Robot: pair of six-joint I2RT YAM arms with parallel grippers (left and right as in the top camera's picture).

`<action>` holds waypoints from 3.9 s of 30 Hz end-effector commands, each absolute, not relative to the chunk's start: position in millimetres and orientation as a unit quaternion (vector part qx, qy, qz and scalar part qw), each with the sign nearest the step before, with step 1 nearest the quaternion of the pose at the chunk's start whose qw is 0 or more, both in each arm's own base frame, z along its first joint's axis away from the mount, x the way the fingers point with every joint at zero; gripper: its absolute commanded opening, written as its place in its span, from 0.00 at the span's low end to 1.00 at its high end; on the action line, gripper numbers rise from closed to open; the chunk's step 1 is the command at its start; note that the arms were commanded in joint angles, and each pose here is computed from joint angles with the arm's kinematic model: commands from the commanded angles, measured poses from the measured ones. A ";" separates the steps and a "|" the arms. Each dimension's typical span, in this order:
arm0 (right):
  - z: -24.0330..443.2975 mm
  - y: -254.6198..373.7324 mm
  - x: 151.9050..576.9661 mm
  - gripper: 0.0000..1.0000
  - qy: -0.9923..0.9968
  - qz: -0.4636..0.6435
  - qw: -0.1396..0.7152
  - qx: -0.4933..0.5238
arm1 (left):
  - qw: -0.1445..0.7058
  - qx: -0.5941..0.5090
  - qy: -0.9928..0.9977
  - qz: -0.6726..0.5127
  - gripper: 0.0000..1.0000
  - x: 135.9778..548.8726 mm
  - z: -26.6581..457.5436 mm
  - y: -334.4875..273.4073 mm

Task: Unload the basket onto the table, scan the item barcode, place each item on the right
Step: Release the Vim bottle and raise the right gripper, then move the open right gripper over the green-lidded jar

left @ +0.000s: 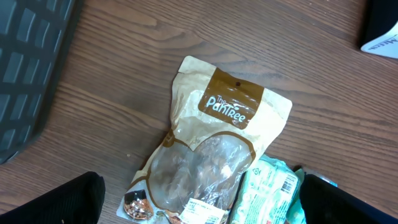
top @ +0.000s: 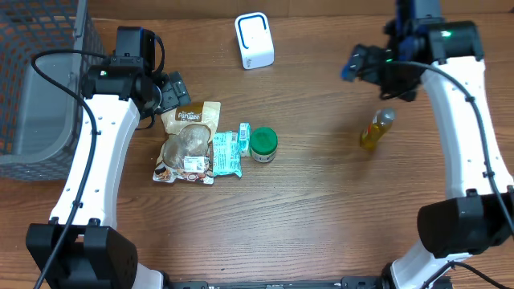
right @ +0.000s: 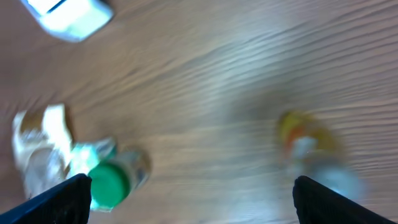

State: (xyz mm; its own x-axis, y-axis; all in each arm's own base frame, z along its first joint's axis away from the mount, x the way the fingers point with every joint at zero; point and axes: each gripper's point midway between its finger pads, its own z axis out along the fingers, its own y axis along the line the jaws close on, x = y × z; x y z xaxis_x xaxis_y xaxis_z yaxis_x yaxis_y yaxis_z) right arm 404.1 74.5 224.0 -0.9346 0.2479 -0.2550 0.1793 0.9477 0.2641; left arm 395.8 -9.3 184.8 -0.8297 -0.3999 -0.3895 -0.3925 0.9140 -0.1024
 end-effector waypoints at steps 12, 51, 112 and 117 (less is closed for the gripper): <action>169.4 198.3 364.3 1.00 0.987 0.105 0.116 0.048 | 0.215 -0.205 0.955 -0.008 1.00 397.6 191.5 -9.0; 93.6 256.6 350.5 1.00 0.980 0.126 0.155 -0.013 | 0.215 -0.205 0.955 -0.008 1.00 397.6 191.5 -9.0; 97.0 249.9 363.3 1.00 0.970 0.074 0.218 0.084 | 0.215 -0.205 0.955 -0.008 1.00 397.6 191.5 -9.0; 91.3 259.8 357.9 1.00 0.971 0.067 0.220 0.070 | 0.215 -0.205 0.955 -0.008 1.00 397.6 191.5 -9.0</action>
